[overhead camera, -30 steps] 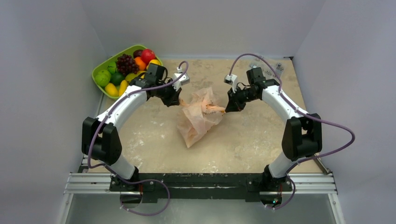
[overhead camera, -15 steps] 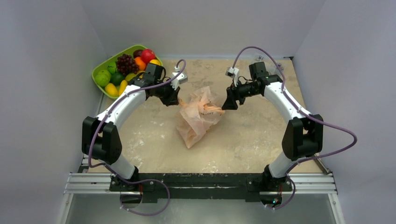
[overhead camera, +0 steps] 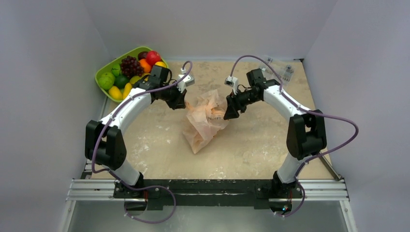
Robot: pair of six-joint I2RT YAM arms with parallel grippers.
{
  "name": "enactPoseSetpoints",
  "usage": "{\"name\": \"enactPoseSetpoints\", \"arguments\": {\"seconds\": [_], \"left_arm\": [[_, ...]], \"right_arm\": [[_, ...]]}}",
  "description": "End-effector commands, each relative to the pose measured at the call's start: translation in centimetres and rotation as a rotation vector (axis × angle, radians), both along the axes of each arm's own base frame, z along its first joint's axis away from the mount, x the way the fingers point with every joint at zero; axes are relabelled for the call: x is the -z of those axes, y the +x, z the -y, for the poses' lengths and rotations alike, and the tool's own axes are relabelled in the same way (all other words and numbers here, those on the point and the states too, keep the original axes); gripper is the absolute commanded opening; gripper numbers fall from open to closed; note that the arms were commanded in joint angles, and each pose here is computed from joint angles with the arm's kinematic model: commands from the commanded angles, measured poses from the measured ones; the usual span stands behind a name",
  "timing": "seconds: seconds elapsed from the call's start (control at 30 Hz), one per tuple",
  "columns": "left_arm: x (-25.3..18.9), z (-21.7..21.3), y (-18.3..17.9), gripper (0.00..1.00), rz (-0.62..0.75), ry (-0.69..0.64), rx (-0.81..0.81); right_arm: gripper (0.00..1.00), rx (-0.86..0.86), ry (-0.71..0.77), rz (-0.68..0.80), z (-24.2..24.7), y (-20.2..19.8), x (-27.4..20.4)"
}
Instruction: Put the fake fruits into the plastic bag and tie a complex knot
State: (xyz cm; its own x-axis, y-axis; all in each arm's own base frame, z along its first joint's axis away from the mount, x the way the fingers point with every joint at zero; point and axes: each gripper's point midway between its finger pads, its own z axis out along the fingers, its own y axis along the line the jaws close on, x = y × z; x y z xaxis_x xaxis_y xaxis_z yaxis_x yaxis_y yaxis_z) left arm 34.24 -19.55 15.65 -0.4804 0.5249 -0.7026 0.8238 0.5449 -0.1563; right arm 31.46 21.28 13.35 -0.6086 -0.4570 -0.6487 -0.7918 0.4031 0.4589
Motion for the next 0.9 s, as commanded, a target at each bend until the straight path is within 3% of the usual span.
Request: {"name": "enactPoseSetpoints", "arguments": {"seconds": [0.0, 0.1, 0.33, 0.63, 0.87], "left_arm": [[-0.9, 0.4, 0.7, 0.0, 0.018, -0.039, -0.011], [-0.8, 0.4, 0.5, 0.0, 0.012, -0.039, -0.015], [-0.7, -0.3, 0.3, 0.0, 0.012, -0.015, -0.021], [-1.2, -4.8, 1.7, 0.0, 0.06, 0.047, -0.131], [2.6, -9.2, 1.3, 0.0, 0.068, 0.154, -0.191]], "right_arm": [[0.61, -0.029, -0.042, 0.012, -0.7, -0.8, 0.9], [0.52, -0.029, -0.072, 0.016, -0.8, -0.7, 1.7], [0.0, -0.063, -0.133, 0.069, 0.1, -0.5, 1.1], [0.0, -0.014, -0.32, 0.249, 5.5, 1.2, -0.8], [0.0, -0.002, -0.504, 0.277, 10.5, 0.6, 5.1]]}}
